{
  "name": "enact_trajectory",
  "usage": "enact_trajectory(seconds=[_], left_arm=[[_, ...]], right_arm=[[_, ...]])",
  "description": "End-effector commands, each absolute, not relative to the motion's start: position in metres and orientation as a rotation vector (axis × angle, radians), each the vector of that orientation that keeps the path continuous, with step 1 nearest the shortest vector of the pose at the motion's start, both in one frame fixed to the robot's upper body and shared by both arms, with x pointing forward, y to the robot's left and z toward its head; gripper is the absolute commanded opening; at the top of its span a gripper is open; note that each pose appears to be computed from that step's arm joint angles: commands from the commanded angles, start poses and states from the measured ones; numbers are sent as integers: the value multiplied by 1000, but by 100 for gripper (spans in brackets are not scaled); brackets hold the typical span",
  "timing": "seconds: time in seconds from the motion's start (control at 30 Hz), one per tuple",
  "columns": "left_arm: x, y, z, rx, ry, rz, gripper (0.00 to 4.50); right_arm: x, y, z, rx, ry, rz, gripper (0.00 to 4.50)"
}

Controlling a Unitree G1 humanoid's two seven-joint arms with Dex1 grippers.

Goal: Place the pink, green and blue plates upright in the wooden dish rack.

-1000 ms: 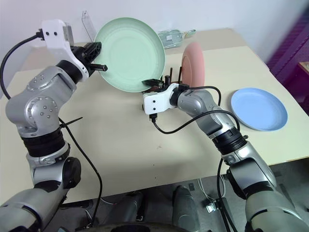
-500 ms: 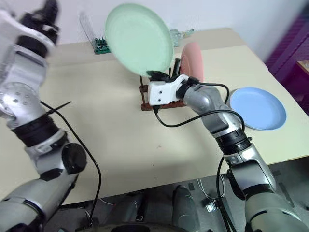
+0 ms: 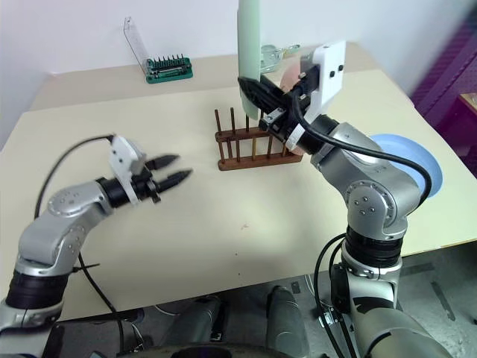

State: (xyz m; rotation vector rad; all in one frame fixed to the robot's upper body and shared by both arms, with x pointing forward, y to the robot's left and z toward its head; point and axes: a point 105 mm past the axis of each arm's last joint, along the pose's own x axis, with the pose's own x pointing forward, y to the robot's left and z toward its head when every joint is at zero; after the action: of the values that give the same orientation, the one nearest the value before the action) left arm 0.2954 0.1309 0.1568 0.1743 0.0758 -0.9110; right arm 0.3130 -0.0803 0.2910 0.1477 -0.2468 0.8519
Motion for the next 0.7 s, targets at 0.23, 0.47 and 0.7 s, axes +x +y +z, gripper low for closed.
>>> enact_trajectory(seconds=[0.23, 0.47, 0.7], left_arm=[[278, 114, 163, 190, 71, -1014, 249], [275, 113, 163, 192, 72, -1001, 249], [273, 112, 161, 193, 74, -991, 249]], right_arm=[[333, -96, 284, 118, -128, 862, 0], [349, -106, 269, 202, 5, 905, 0], [355, -107, 268, 200, 30, 933, 0]])
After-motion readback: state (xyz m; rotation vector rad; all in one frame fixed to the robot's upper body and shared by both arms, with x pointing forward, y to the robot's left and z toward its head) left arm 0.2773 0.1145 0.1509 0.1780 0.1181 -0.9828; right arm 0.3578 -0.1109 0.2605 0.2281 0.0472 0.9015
